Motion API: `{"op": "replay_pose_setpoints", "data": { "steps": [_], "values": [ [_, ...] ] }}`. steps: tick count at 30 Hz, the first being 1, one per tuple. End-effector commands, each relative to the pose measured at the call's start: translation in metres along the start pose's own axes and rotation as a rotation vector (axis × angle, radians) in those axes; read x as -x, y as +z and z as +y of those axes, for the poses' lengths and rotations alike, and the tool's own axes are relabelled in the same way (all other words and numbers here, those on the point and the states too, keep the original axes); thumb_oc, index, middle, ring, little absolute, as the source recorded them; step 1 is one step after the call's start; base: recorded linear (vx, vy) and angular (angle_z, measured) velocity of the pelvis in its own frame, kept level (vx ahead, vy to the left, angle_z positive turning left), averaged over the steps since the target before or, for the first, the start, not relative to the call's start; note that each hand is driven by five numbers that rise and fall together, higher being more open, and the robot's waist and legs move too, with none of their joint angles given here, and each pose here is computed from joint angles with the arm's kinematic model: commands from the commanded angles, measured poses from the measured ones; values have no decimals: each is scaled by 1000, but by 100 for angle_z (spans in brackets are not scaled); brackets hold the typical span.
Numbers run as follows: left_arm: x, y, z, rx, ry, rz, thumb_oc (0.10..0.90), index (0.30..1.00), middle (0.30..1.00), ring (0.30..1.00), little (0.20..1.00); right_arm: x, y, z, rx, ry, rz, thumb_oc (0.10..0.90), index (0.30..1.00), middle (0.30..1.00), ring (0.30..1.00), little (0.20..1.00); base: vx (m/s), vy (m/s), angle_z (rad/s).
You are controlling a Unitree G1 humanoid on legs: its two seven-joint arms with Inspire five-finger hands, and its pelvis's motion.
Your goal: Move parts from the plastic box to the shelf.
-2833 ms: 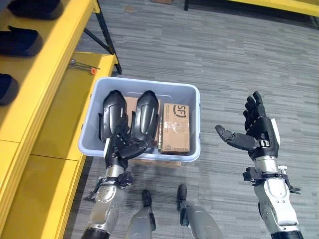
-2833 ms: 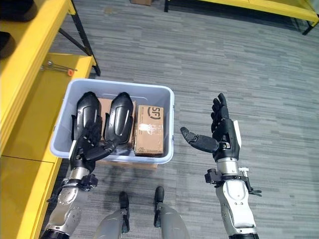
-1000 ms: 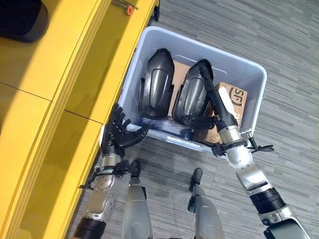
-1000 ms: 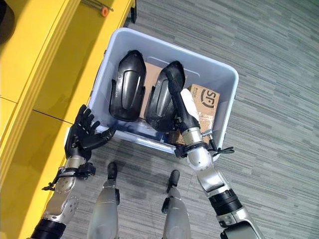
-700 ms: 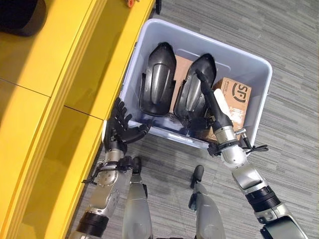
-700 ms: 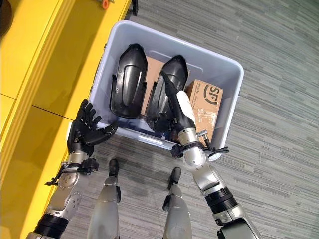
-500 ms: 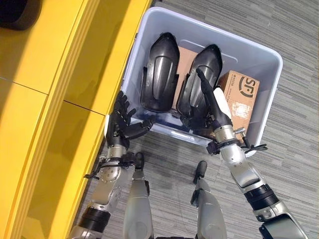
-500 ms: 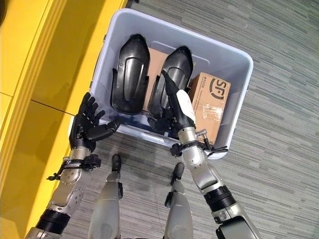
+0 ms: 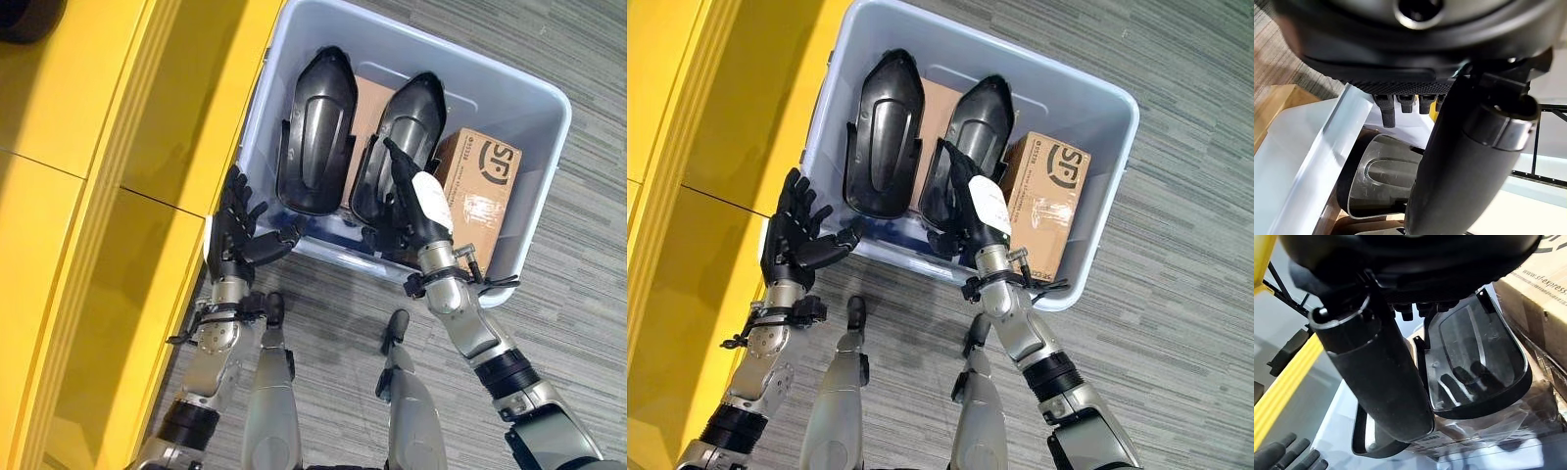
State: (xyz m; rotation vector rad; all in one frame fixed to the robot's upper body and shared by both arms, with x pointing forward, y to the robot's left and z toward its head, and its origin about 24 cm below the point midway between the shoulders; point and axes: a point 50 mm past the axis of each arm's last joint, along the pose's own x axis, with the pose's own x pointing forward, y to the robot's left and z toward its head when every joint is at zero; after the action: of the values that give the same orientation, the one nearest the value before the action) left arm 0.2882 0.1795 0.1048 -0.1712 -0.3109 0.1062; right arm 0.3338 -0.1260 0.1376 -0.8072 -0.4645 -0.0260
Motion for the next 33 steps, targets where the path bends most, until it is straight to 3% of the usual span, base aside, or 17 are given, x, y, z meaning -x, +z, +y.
{"op": "replay_pose_setpoints", "data": {
  "steps": [1,21,33],
  "values": [
    [5,21,-7,30,-7,-124,900,1000,1000,1000,1000,-24,33,-34,51,-184,-176,900,1000,1000,1000,1000,0,0,0],
    [3,25,-20,73,-37,-142,900,1000,1000,1000,1000,-53,22,-33,82,-234,-65,900,1000,1000,1000,1000,1,1,1],
    [2,24,-24,80,-44,-135,900,1000,1000,1000,1000,-63,18,-17,48,-163,0,900,1000,1000,1000,1000,-4,8,4]
  ]
}}
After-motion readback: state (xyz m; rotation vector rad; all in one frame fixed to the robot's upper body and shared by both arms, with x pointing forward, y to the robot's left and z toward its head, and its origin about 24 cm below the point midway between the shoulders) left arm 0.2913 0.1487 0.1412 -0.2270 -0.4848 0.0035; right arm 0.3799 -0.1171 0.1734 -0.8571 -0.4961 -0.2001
